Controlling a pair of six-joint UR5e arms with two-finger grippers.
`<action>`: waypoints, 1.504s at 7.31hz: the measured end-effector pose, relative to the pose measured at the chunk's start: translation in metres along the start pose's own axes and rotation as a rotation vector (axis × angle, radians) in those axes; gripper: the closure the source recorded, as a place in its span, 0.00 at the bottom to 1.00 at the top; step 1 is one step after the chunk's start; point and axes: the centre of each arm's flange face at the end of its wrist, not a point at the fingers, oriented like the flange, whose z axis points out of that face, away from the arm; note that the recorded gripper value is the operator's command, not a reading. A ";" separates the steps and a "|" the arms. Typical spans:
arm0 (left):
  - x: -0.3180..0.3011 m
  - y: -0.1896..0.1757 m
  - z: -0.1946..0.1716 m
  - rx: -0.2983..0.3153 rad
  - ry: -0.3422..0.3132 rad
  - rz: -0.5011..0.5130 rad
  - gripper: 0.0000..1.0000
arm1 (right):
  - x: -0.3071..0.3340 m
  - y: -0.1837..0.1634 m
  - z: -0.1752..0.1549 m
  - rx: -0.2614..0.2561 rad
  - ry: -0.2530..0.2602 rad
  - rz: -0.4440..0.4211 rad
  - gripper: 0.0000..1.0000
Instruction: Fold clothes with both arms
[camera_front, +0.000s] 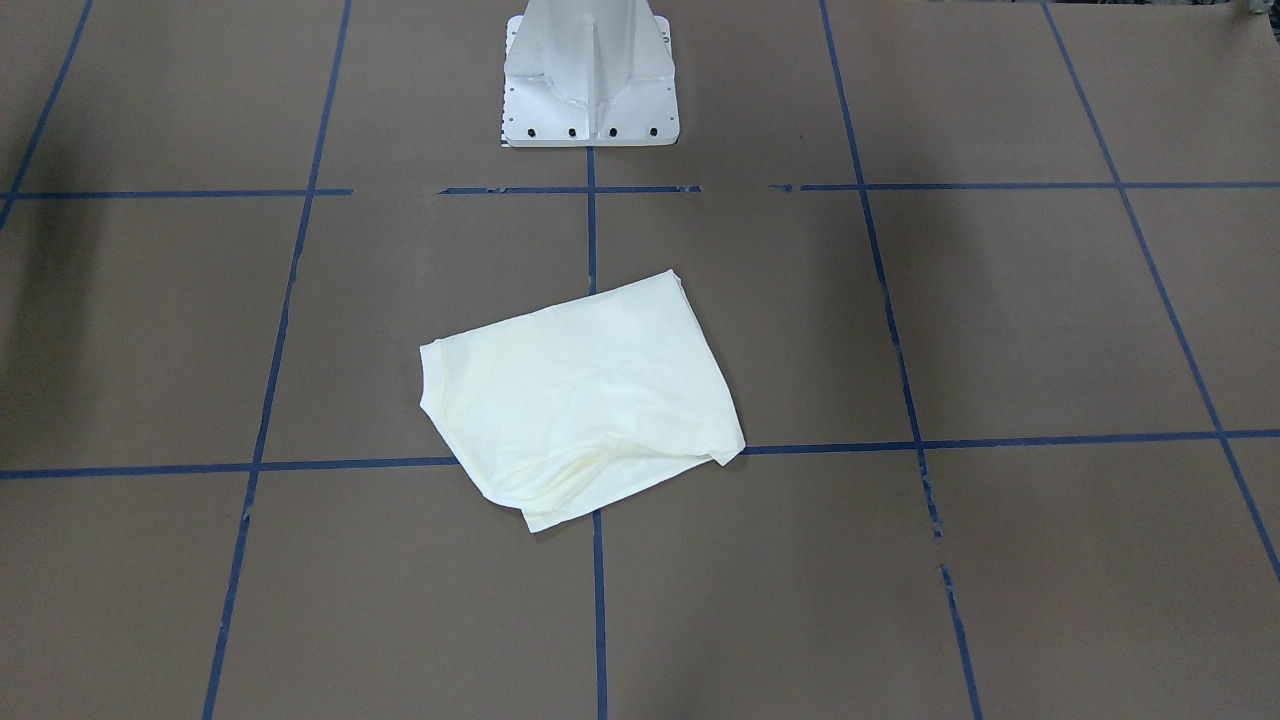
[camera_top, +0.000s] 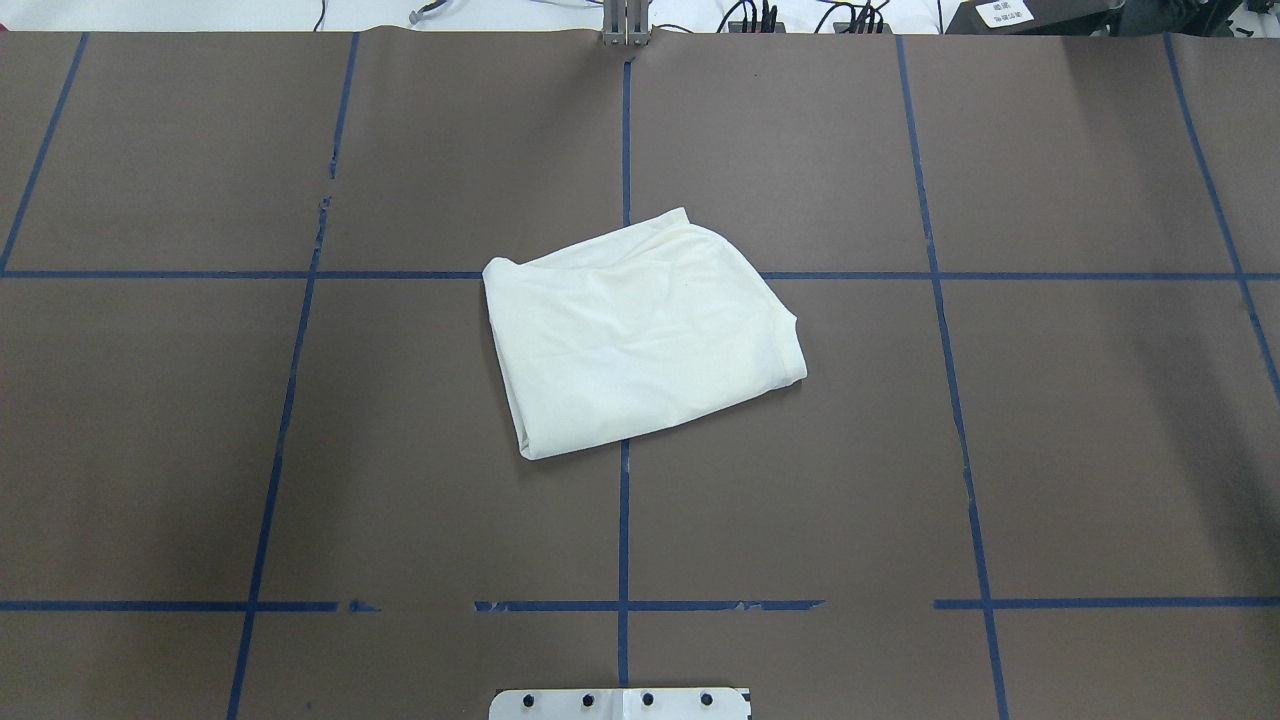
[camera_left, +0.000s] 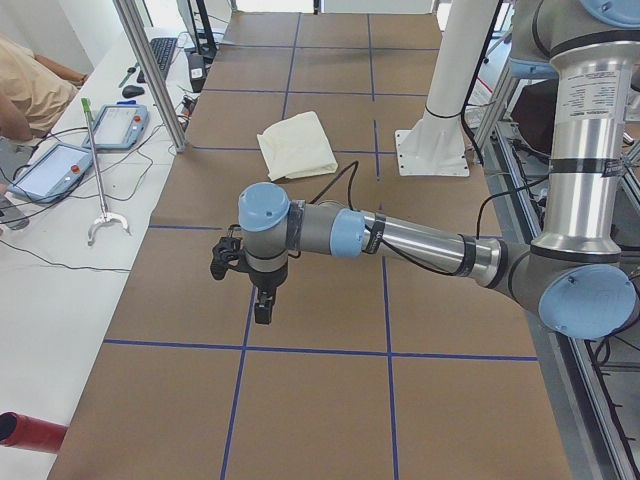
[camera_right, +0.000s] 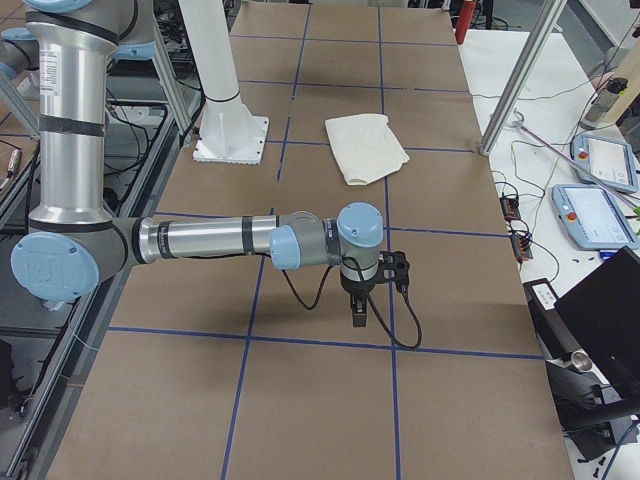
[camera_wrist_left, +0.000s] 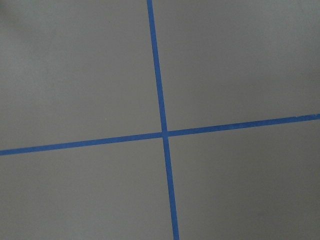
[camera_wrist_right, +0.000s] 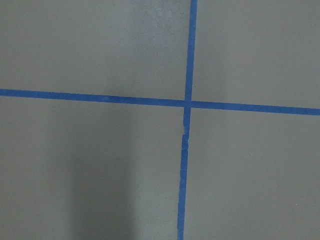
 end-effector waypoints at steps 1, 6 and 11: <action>0.002 0.010 -0.001 -0.002 0.003 0.003 0.00 | 0.001 0.000 0.001 -0.002 -0.001 0.001 0.00; 0.008 0.043 -0.005 -0.024 0.021 -0.009 0.00 | 0.001 0.003 0.003 -0.013 -0.016 0.009 0.00; -0.011 0.069 0.019 -0.051 0.050 0.232 0.00 | -0.003 0.004 0.007 -0.025 -0.068 0.006 0.00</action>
